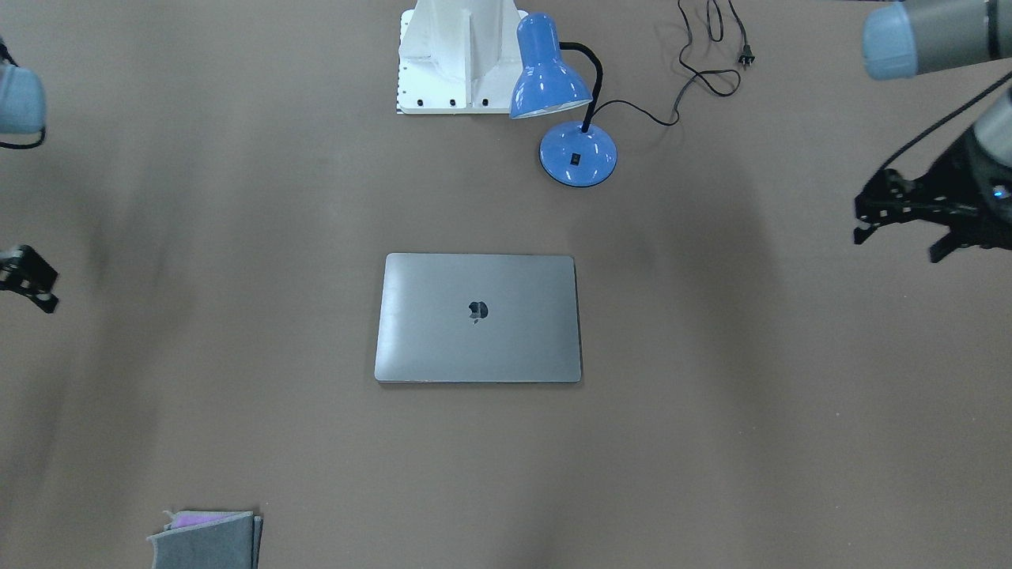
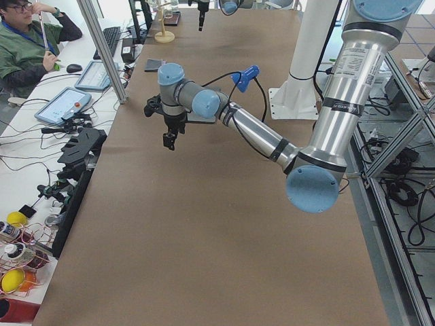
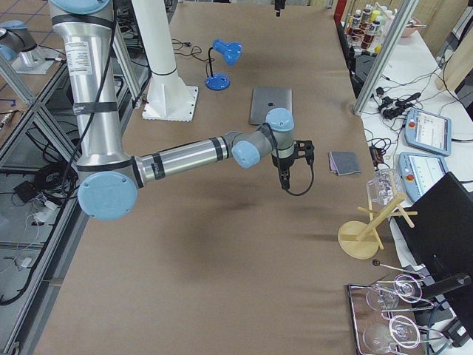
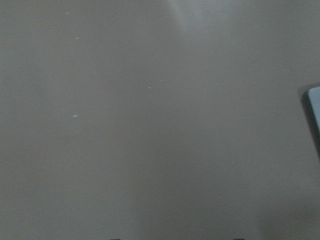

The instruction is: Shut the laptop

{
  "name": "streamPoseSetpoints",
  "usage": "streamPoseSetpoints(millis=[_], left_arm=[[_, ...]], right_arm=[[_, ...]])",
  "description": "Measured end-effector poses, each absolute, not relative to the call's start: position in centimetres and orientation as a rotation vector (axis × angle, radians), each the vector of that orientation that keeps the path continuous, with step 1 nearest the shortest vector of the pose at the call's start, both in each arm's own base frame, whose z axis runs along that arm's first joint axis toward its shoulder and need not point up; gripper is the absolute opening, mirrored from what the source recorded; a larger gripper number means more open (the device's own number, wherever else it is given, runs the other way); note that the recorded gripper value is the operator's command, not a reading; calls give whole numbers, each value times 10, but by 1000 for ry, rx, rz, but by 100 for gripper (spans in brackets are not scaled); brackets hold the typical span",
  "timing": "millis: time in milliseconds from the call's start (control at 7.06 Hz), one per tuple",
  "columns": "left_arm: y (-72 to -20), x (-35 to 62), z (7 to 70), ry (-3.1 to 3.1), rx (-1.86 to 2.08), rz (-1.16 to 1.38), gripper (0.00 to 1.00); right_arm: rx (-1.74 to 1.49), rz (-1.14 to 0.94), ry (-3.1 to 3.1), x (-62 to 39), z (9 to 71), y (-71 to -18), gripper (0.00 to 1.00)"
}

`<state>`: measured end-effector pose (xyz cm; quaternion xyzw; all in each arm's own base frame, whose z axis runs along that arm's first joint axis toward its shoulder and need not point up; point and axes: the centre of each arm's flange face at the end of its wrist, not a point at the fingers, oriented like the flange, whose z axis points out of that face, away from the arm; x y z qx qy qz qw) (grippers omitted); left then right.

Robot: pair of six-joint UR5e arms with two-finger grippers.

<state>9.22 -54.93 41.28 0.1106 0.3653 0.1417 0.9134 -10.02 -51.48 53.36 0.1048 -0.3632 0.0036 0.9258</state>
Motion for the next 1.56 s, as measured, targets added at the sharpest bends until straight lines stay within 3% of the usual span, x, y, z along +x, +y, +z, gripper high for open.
streamPoseSetpoints(millis=[283, 567, 1133, 1558], left_arm=[[-530, 8, 492, 703, 213, 316, 98], [-501, -39, 550, 685, 186, 313, 98], [-468, -65, 594, 689, 123, 255, 98], [-461, -67, 595, 692, 121, 250, 98]], right_arm=[[230, -45, -706, 14, 604, -461, 100], [198, 15, -756, 81, 616, -428, 100], [73, 70, -769, 93, 657, -363, 100], [75, 69, -739, 94, 674, -349, 100]])
